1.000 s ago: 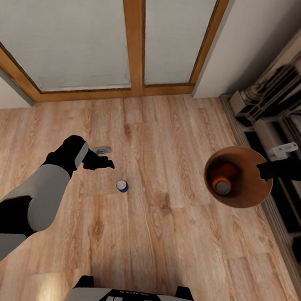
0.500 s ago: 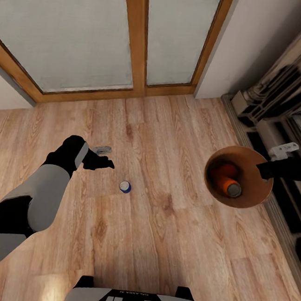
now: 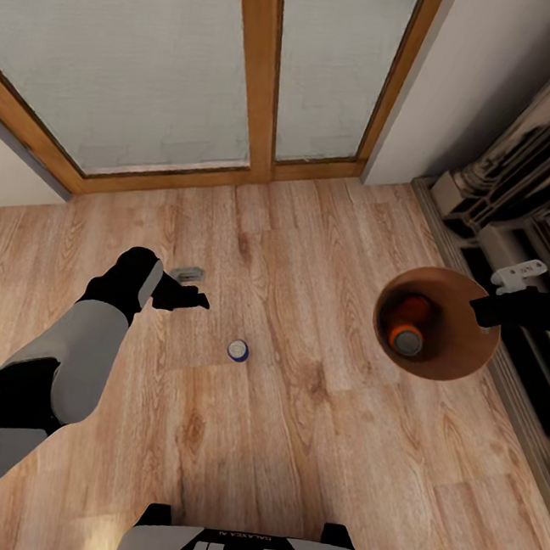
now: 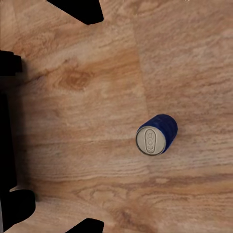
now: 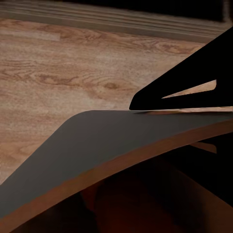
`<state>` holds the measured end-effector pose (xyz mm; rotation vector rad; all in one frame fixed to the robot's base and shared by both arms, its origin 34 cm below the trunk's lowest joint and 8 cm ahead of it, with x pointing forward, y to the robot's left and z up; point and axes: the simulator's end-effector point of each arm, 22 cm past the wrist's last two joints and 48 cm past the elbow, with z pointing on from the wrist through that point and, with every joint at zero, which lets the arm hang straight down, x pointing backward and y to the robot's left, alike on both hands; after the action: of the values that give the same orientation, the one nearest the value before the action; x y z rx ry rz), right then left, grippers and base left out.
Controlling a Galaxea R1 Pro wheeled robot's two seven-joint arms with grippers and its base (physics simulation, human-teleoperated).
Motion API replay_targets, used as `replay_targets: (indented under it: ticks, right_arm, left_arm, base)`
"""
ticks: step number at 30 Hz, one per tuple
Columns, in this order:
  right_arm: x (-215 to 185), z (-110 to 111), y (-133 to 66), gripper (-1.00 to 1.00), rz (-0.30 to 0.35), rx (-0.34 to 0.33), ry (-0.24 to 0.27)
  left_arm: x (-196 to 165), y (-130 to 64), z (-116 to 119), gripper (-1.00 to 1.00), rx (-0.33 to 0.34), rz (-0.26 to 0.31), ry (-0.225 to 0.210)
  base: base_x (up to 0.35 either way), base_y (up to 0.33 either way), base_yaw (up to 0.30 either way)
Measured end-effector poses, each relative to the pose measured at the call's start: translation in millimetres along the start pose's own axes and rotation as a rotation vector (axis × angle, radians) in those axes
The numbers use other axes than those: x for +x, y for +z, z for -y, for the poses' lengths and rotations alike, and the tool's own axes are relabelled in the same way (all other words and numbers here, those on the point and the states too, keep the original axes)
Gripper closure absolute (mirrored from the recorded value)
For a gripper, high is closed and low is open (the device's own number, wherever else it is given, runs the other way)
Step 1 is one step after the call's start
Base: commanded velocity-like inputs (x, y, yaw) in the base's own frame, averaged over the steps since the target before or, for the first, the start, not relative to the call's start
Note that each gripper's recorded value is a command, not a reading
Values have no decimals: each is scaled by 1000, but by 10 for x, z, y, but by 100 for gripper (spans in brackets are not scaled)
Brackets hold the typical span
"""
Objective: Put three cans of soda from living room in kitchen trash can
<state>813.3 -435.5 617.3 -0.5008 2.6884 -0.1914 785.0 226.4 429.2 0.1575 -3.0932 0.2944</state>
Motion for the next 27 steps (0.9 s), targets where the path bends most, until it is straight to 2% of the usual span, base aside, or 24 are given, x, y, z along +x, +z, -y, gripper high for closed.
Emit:
replay_targets:
  ticks: [4, 6, 10, 11, 16, 23, 27]
  right_arm:
    - [-1, -14, -4, 100, 1, -9, 7]
    - [0, 4, -7, 100, 1, -3, 4]
    - [2, 15, -10, 100, 1, -2, 5]
    - [1, 13, -12, 100, 1, -4, 8]
    - [-10, 40, -43, 100, 6, -3, 14]
    - [14, 167, -138, 100, 2, 8, 5]
    - [14, 174, -188, 100, 3, -9, 8]
  left_arm:
    - [3, 2, 2, -100, -9, -2, 15]
    - [19, 12, 1, -100, -27, -9, 43]
    - [44, 26, -18, -100, -87, -24, 135]
    - [50, 28, -20, -100, -111, -29, 175]
    - [47, 8, -23, -100, -152, -33, 243]
    - [22, -43, -7, -100, -163, -27, 265]
    - [6, -75, 5, -100, -164, -22, 270]
  base:
    - [5, 5, 0]
    - [2, 2, 0]
    - [0, 0, -2]
    - [0, 0, -25]
    - [0, 0, -99]
    - [0, 0, -165]
    - [0, 0, -181]
